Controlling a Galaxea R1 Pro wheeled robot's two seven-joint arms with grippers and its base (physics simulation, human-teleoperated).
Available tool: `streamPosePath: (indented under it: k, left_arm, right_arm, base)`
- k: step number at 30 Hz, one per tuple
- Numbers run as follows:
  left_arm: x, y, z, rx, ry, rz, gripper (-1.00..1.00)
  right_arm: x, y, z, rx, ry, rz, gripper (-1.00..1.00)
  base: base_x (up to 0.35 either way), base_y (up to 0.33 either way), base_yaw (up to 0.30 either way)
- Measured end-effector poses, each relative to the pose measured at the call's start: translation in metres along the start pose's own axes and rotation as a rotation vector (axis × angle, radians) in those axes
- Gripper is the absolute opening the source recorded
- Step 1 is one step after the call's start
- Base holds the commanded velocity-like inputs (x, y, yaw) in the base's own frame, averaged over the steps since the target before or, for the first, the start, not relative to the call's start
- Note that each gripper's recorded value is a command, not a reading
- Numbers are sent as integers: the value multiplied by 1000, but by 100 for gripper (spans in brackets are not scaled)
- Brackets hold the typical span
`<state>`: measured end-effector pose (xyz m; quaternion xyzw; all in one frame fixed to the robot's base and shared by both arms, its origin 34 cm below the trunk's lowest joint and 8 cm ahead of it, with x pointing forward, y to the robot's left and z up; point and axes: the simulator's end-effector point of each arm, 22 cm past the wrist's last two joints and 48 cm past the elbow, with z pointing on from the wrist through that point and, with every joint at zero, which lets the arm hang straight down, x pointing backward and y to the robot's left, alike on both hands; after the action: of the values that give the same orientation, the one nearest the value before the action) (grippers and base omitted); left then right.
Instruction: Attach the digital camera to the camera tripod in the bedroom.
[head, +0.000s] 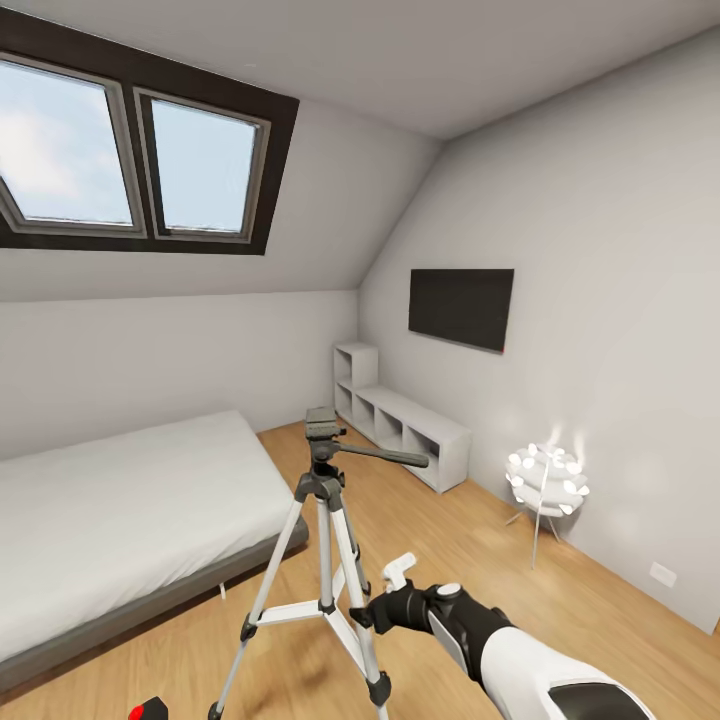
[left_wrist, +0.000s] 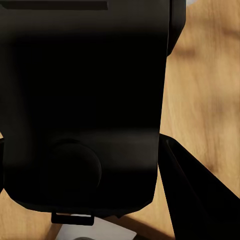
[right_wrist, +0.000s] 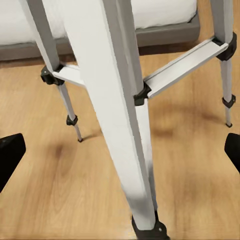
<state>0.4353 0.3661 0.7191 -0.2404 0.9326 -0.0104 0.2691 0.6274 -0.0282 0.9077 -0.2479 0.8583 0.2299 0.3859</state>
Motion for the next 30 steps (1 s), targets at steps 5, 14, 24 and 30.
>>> streamPosePath:
  k: [5,14,24,30]
  left_arm:
    - [0,0,0,0,0,0,-100]
    - [0,0,0,0,0,-1,-100]
    - [0,0,0,0,0,-1,-100]
    - [0,1,0,-1,-1,-1,-100]
  right_arm:
    - [0,8,1,-25,2,-1,100]
    - [-8,6,2,-11,-33,-18,100]
    - [-26,-14,0,83,-113,-45,100]
    - [-30,-15,-1,88,-132,-51,100]
  base:
    - [0,0,0]
    - [0,0,0]
    - [0,0,0]
    - [0,0,0]
